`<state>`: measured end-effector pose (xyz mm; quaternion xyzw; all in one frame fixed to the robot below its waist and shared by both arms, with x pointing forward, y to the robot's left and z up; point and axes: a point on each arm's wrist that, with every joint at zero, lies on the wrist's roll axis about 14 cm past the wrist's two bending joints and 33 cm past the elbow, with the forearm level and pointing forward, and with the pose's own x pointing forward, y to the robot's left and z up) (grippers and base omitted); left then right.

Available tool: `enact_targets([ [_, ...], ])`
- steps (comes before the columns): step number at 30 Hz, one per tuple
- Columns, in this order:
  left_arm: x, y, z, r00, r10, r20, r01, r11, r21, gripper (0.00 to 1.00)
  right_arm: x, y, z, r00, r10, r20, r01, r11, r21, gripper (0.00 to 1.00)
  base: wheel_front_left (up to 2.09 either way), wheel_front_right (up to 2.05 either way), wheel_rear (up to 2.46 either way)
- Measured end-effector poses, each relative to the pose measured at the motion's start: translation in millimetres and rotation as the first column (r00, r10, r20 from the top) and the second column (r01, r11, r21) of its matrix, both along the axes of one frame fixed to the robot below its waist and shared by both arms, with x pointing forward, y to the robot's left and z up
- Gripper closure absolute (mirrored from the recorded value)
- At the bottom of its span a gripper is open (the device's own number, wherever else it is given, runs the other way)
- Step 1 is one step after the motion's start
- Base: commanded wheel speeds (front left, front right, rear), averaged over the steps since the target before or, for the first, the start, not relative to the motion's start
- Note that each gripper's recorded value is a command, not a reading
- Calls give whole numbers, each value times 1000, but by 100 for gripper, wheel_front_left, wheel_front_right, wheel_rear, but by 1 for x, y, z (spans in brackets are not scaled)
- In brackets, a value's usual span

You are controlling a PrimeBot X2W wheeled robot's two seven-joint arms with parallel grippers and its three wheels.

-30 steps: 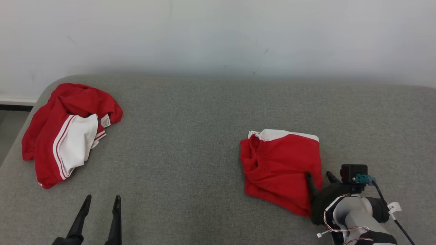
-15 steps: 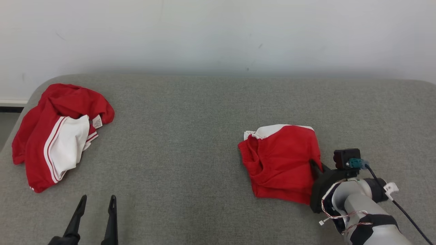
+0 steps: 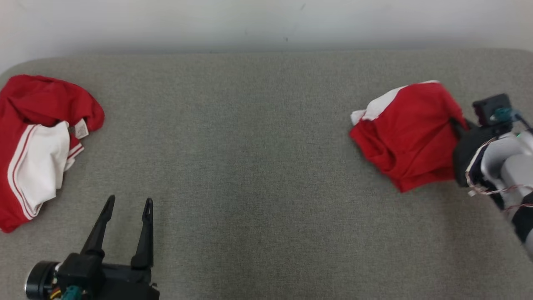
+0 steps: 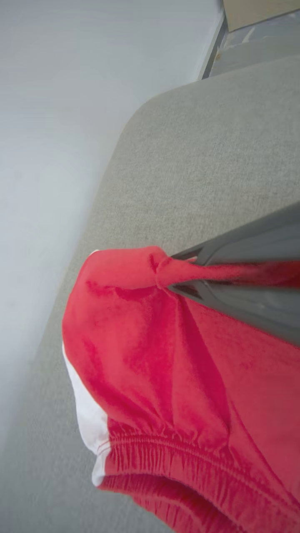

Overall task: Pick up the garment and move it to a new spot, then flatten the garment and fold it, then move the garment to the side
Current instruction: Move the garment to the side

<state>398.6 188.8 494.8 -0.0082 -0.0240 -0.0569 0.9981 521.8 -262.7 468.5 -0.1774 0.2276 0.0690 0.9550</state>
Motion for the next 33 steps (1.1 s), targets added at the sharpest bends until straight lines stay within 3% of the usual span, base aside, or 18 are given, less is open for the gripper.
enact_targets([
  [4, 24, -10, 1, 999, -39, 18, 39, 999, 8, 0, 13, -46, 9, 999, -37, -6, 36, 993, -111, 100, 0, 0, 0],
  [14, 66, -26, -10, 993, -117, 31, 115, 992, 54, 0, 28, -125, 12, 990, -137, -24, 125, 952, -279, 100, 0, 0, 0],
  [33, 103, -64, -48, 967, -254, 22, 251, 963, 101, 0, 41, -193, 22, 978, -209, 10, 191, 874, -448, 100, 0, 0, 0],
])
